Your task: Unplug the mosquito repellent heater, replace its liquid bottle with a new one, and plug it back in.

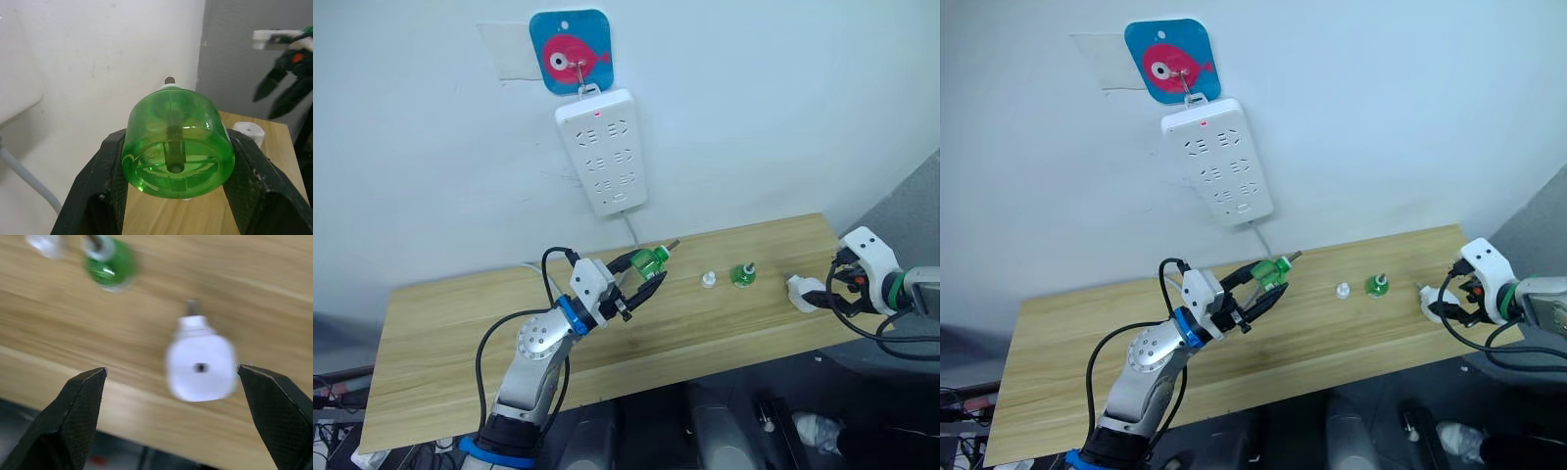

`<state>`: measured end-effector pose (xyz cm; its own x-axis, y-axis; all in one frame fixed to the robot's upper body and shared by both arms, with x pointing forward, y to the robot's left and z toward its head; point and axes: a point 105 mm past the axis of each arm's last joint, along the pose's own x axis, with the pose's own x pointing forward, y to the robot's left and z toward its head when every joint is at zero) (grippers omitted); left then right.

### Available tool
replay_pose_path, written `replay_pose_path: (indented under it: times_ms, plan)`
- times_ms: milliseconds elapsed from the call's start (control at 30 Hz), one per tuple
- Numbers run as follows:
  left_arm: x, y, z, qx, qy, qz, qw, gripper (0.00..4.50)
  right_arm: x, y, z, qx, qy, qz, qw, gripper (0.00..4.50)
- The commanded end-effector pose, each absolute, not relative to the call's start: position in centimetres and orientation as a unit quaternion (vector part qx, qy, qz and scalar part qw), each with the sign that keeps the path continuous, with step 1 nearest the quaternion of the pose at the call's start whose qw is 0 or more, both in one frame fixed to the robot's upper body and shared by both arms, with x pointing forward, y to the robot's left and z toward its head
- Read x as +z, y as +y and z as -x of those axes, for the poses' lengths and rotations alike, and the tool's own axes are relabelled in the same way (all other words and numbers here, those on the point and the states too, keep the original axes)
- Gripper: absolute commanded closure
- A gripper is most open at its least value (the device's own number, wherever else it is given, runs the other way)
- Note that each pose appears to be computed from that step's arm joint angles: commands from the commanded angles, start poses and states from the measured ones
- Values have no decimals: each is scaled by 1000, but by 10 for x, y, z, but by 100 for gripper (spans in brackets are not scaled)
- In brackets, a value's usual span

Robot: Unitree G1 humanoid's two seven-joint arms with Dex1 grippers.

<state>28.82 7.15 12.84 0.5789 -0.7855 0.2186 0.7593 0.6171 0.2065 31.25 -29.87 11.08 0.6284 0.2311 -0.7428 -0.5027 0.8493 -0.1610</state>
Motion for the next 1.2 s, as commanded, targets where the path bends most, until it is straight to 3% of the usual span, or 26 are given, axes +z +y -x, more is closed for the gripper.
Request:
replay_pose_path:
  times_ms: [33,267,1167,1200]
  plan:
    - [144,68,-278,-450,-182,-51,873,225,106,-304,-319,228,391,201,869,3]
    - [148,69,-274,-452,-185,-53,871,225,94,-313,-336,228,404,205,862,3]
    - [147,72,-270,-449,-175,-54,874,225,77,-330,-349,267,420,203,843,3]
    - [147,72,-270,-450,-175,-54,874,225,78,-330,-349,267,418,202,844,19]
